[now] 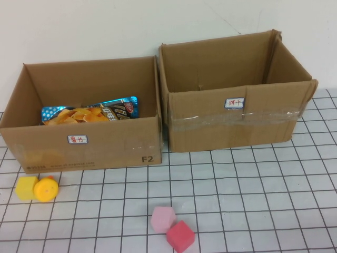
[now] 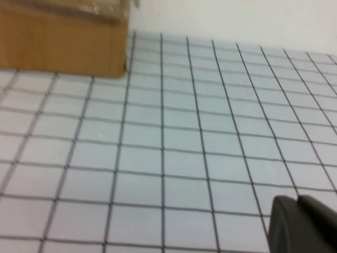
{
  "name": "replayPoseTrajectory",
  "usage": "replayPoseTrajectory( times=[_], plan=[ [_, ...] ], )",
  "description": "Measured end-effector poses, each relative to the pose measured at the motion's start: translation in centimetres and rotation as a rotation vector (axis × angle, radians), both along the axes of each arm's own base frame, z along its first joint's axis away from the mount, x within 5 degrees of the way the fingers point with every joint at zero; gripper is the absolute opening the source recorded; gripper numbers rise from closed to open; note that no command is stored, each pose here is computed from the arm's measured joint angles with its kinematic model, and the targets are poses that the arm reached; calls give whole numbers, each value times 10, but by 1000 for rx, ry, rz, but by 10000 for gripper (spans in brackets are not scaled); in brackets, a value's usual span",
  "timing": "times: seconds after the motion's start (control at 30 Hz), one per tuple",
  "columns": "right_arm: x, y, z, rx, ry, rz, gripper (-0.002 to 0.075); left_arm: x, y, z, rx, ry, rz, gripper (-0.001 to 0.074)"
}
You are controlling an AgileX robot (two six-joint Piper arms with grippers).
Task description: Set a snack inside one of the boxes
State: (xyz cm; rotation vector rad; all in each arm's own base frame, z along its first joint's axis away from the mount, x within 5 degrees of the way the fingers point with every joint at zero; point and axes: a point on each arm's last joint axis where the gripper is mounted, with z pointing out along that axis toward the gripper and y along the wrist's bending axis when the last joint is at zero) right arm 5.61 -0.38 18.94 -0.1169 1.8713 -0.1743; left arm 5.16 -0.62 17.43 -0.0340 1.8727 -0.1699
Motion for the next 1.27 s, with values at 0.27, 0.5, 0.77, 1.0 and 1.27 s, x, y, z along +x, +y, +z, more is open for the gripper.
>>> replayPoseTrajectory(
  times=[0.27, 0.5, 0.77, 1.0, 1.27],
  plan=[
    [-5, -2, -21, -42, 44, -9, -1, 0, 0, 0, 1, 0, 0, -1],
    [-5, -2, -22, -28, 54, -19, -1, 0, 0, 0, 1, 0, 0, -1],
    [-5, -2, -22, -25, 56, -22, -1, 0, 0, 0, 1, 0, 0, -1],
    [-6, -3, -22, 26, 53, -41, -1, 0, 0, 0, 1, 0, 0, -1],
    [-6, -3, -22, 58, 53, -52, -1, 0, 0, 0, 1, 0, 0, -1]
  ],
)
